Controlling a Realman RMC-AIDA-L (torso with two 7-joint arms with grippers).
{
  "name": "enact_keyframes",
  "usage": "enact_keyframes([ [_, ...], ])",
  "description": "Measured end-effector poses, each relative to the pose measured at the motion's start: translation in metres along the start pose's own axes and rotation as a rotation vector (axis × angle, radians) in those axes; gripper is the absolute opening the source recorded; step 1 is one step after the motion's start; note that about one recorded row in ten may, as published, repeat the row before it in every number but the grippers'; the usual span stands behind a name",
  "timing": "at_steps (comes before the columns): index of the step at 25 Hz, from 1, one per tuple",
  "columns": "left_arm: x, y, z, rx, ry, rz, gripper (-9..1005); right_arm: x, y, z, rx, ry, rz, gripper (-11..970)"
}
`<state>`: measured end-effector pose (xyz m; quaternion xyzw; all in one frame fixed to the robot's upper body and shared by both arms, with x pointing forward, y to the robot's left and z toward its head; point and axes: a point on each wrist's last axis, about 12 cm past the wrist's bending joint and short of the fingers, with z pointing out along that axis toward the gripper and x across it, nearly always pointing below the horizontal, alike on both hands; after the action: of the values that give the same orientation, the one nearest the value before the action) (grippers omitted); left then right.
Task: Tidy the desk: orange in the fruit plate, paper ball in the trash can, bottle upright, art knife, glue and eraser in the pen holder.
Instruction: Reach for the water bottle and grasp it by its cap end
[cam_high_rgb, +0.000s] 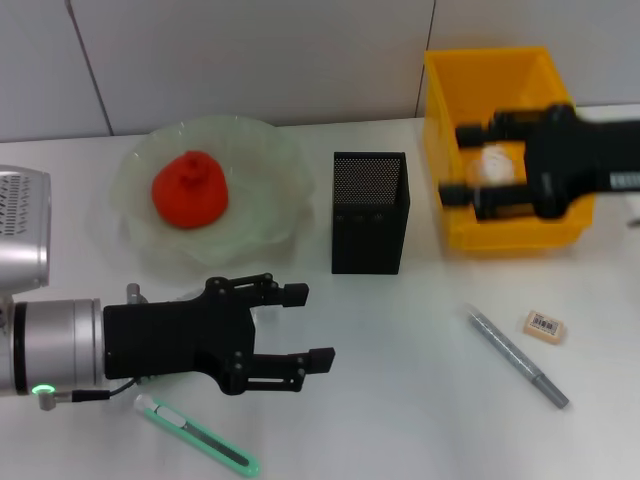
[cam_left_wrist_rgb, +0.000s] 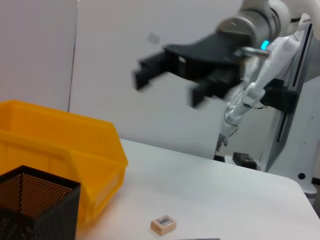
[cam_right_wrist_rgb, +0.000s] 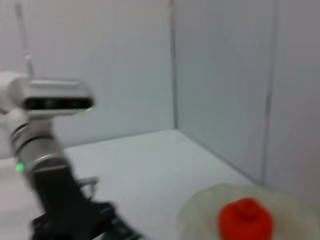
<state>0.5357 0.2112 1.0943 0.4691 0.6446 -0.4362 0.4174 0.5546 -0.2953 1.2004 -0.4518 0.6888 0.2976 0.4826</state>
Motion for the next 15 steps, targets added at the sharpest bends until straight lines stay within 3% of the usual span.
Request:
enact_keyframes([
  [9, 0.002, 0.001, -0.004, -0.027, -0.005, -0.030, 824, 0.017, 0.021, -0.020, -0.130, 0.044, 0.043, 751],
  [15, 0.000, 0.003, -0.007, -0.035, -0.008, -0.067, 824, 0.030, 0.031, -0.032, -0.149, 0.057, 0.056, 751],
])
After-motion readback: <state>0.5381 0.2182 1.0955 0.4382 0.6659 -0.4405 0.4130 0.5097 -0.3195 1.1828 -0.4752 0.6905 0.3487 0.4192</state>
